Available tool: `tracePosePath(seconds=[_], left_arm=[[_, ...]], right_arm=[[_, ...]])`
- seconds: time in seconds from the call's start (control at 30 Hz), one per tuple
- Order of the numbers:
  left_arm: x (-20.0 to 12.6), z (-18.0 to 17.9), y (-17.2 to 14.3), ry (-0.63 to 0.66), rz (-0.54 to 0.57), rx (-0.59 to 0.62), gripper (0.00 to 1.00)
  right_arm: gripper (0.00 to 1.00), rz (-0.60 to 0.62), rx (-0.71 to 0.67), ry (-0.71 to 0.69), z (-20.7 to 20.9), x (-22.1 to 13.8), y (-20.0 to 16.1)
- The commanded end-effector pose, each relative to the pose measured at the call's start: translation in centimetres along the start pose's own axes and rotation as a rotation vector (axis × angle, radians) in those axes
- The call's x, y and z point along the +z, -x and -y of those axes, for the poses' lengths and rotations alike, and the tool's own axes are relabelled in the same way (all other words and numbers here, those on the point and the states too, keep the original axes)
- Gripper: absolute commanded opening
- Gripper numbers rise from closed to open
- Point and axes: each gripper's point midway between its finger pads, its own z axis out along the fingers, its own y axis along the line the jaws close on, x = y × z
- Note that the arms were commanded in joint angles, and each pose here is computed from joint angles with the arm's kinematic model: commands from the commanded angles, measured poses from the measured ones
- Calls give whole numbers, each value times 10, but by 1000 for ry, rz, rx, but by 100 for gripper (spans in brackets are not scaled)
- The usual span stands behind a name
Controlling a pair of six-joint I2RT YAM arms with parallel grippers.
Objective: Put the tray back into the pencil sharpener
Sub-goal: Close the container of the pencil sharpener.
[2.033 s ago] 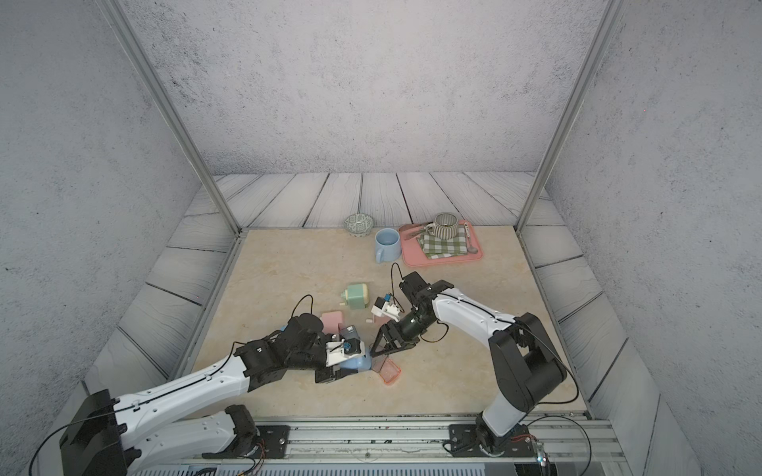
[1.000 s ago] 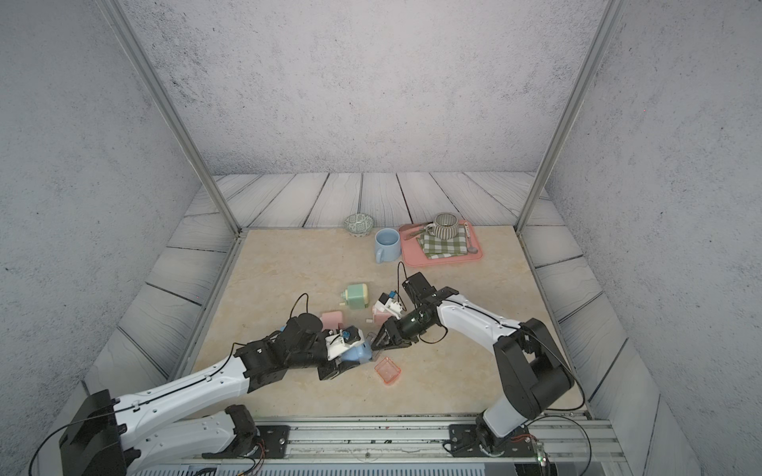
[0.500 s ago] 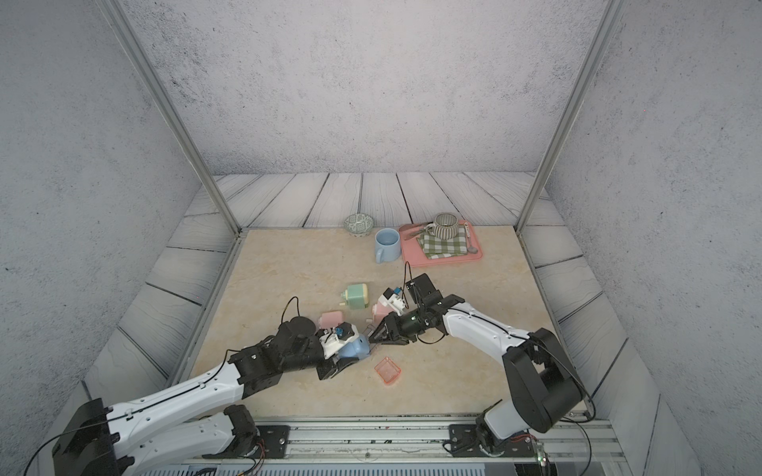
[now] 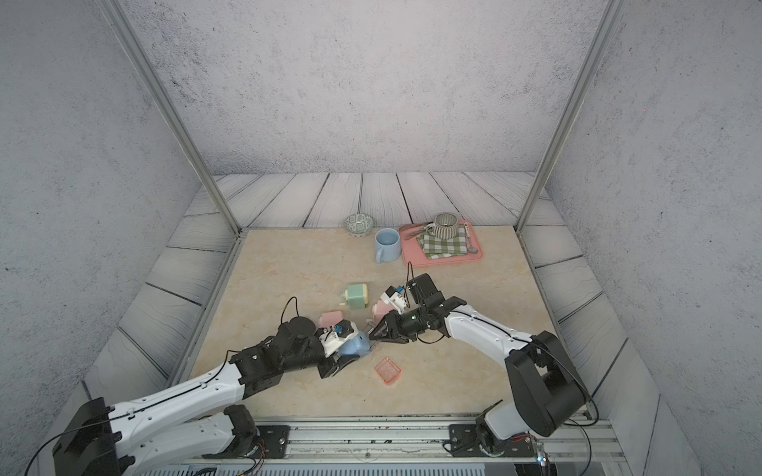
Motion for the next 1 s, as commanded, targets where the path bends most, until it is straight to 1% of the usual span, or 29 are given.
tracePosePath(seconds=[0.0,0.23,0.4,0.5,0.6,0.77,0.97], left_arm=[[-7,-6,52,23,187,9,29],[-5,-12,52,51,188,-24,29],[-3,-16,54,72,192,-29,29],[-2,-15,55,66,190,-8,29],[0,-12,54,46,177,36,29],[2,-8,42,28,127,84,27],[1,-5,32,22,111,97,27]], right_arm=[[31,-4,41,-1,-3,5,-5],[28,8,115,3,2,12,-3],[28,-9,106,24,-2,14,-7],[28,-33,98,26,-2,15,-13],[35,-46,88,17,-2,13,-17],[49,-33,63,-5,-6,7,-15],[63,-24,51,-17,-6,4,-14]])
